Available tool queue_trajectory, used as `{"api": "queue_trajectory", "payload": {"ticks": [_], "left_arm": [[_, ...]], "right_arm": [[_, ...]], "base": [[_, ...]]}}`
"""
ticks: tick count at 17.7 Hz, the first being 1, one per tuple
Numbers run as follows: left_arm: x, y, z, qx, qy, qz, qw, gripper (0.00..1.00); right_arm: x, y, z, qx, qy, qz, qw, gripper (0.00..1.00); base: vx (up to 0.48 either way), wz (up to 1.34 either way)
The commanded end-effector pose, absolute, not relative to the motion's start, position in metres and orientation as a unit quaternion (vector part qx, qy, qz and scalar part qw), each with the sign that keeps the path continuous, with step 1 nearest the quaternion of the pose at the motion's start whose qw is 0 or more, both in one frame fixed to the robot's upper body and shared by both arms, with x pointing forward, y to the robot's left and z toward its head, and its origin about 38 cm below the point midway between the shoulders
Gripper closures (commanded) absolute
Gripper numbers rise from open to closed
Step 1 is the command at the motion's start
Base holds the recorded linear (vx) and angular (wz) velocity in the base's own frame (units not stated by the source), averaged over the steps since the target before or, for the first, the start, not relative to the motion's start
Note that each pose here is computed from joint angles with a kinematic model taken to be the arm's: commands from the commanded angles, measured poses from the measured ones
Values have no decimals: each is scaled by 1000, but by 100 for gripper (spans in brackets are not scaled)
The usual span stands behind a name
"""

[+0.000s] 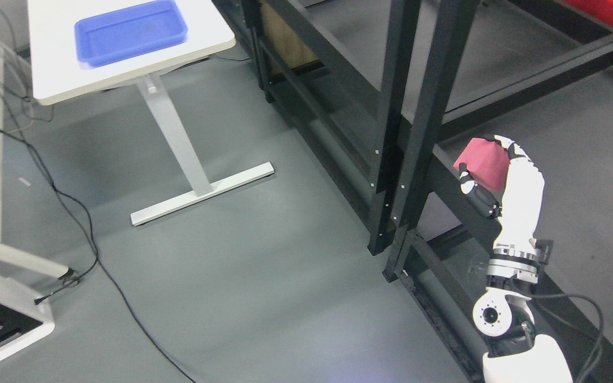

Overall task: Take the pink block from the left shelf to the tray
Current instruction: 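Turn toward the white table carrying the cube to the blue tray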

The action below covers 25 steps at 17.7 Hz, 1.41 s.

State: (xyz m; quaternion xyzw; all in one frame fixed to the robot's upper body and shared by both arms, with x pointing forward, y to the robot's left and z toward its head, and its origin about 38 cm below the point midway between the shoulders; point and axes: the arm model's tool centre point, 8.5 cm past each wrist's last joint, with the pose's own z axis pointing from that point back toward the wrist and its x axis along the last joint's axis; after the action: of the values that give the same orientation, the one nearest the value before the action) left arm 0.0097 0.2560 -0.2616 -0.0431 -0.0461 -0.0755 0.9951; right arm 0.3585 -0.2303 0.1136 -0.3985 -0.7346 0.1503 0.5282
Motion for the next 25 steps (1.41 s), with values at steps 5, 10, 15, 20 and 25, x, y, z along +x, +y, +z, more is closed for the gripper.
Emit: {"api": "queue_trajectory", "payload": {"ticks": [5, 10, 15, 20, 25], "left_arm": [[27, 266, -261, -35, -62, -78, 994, 0], [27, 266, -261, -35, -62, -78, 994, 0], [27, 266, -261, -35, -62, -78, 994, 0], [27, 266, -261, -35, -62, -78, 994, 0], [27, 266, -261, -35, -62, -78, 994, 0]], "right_arm": [[363, -232, 123, -399, -746, 154, 511, 96], [364, -227, 123, -393, -749, 158, 509, 96], [363, -224, 123, -390, -751, 161, 509, 96], [363, -224, 123, -390, -751, 162, 508, 96], [363, -218, 121, -384, -751, 172, 509, 96]], "base": [[-48, 489], [22, 335], [96, 466], [158, 440], [234, 268]]}}
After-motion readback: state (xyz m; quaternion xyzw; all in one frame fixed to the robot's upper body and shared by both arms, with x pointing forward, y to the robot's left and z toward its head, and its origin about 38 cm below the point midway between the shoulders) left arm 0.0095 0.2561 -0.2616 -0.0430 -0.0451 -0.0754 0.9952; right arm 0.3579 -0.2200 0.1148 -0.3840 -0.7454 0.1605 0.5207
